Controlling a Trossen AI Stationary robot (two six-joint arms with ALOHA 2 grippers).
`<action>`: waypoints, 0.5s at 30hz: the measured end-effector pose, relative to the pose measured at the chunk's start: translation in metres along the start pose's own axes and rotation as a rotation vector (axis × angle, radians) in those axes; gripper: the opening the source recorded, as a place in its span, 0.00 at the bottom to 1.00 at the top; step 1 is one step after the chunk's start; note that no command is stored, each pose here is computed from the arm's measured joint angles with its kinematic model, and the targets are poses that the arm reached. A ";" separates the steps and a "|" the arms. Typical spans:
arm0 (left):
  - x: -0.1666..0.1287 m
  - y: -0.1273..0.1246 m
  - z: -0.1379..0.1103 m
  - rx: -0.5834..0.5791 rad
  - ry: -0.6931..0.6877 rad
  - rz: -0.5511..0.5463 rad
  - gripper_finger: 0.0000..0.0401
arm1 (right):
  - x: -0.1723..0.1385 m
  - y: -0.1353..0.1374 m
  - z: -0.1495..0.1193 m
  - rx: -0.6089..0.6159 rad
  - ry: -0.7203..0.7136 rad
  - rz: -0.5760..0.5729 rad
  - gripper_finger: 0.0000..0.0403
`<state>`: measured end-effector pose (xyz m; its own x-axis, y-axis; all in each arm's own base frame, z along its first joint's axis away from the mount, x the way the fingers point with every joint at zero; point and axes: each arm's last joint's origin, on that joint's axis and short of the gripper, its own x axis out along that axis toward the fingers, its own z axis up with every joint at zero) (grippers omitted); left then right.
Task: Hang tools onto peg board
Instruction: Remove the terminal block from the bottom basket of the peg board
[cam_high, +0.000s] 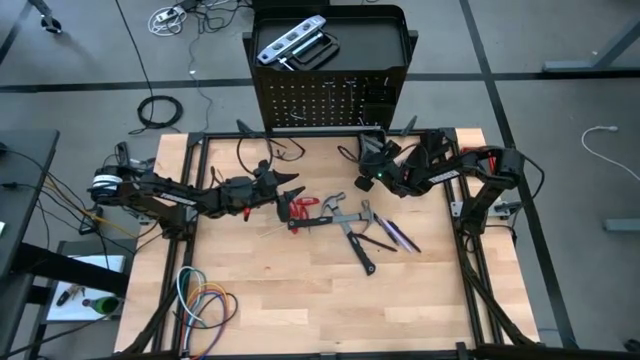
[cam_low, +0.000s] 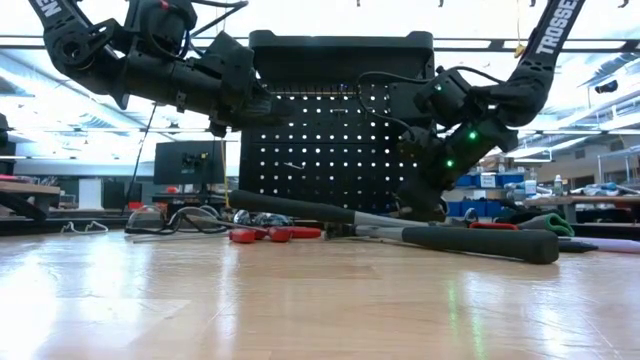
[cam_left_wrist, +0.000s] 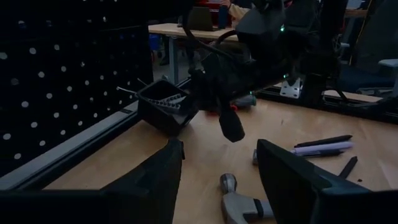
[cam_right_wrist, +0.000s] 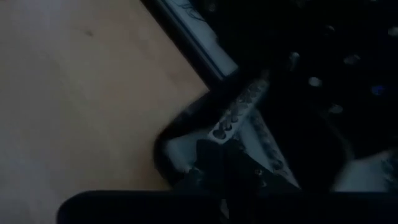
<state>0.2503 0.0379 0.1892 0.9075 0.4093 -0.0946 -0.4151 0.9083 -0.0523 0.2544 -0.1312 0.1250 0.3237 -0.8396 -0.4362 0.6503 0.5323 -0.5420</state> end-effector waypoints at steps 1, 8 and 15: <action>0.000 0.000 0.000 0.000 0.000 0.000 0.51 | -0.001 0.000 0.000 0.005 0.008 -0.030 0.05; 0.000 0.000 -0.001 0.002 0.006 0.001 0.51 | -0.006 0.000 0.000 0.034 0.034 -0.220 0.19; 0.000 0.000 -0.001 0.002 0.006 0.001 0.51 | -0.009 0.004 0.003 0.045 0.008 -0.161 0.29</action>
<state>0.2503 0.0379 0.1886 0.9069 0.4092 -0.1006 -0.4154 0.9082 -0.0504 0.2565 -0.1222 0.1291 0.2069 -0.9128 -0.3521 0.7238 0.3849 -0.5727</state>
